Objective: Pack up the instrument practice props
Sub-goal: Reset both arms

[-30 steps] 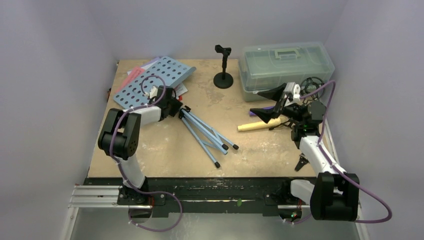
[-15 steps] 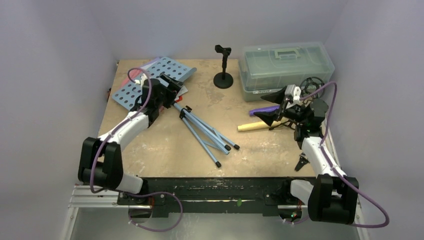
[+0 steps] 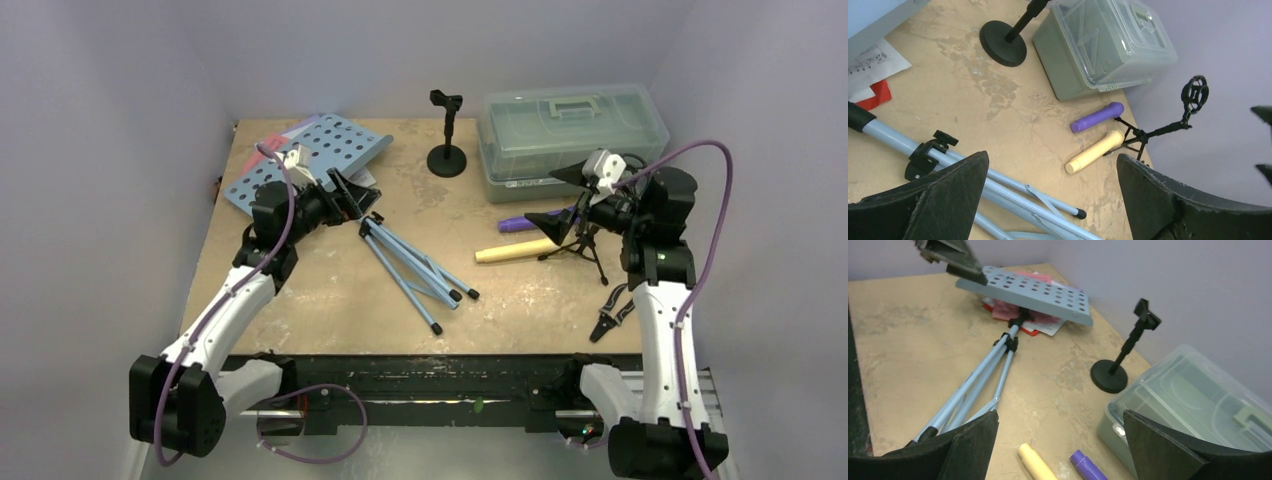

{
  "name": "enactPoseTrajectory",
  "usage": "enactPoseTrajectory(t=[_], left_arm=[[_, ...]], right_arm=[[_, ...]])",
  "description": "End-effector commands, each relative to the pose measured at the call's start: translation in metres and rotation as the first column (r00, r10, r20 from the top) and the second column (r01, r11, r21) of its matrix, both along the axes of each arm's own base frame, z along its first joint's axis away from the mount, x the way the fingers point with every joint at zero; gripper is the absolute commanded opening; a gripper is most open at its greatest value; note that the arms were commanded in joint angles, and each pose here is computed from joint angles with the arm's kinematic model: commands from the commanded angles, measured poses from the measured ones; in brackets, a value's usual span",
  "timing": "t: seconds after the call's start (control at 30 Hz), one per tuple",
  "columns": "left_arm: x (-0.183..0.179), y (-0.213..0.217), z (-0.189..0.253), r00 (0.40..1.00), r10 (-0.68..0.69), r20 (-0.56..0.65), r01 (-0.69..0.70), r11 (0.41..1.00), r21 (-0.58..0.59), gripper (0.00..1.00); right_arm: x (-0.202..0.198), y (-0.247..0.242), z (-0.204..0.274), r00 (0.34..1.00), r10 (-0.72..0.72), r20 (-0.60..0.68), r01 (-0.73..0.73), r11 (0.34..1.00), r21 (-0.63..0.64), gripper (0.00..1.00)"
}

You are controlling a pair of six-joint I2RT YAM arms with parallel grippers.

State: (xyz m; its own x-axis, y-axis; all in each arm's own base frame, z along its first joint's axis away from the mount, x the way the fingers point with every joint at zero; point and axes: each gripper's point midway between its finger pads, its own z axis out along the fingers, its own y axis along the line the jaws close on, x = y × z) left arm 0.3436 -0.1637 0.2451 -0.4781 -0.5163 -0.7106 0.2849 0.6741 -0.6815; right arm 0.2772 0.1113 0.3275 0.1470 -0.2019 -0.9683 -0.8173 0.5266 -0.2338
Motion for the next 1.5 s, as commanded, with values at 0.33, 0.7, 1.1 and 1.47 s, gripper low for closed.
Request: enactPoseTrajectory(t=[0.33, 0.7, 1.1, 1.47], left_arm=[[-0.014, 0.038, 0.091, 0.975, 0.056, 0.215, -0.112, 0.960, 0.255, 1.00], [-0.032, 0.047, 0.113, 0.961, 0.089, 0.261, -0.154, 0.959, 0.239, 1.00], [-0.040, 0.048, 0.117, 0.956, 0.084, 0.280, -0.153, 0.960, 0.234, 1.00], [-0.047, 0.044, 0.116, 0.954, 0.063, 0.291, -0.131, 0.967, 0.220, 1.00]], right_arm=[[-0.048, -0.046, 0.105, 0.886, -0.462, -0.044, 0.463, 0.877, 0.127, 0.99], [-0.068, -0.052, 0.115, 0.852, -0.522, -0.044, 0.521, 0.835, 0.177, 0.99], [-0.076, -0.058, 0.123, 0.816, -0.571, -0.086, 0.573, 0.782, 0.244, 0.99], [-0.080, -0.063, 0.117, 0.799, -0.595, -0.089, 0.597, 0.766, 0.238, 0.99]])
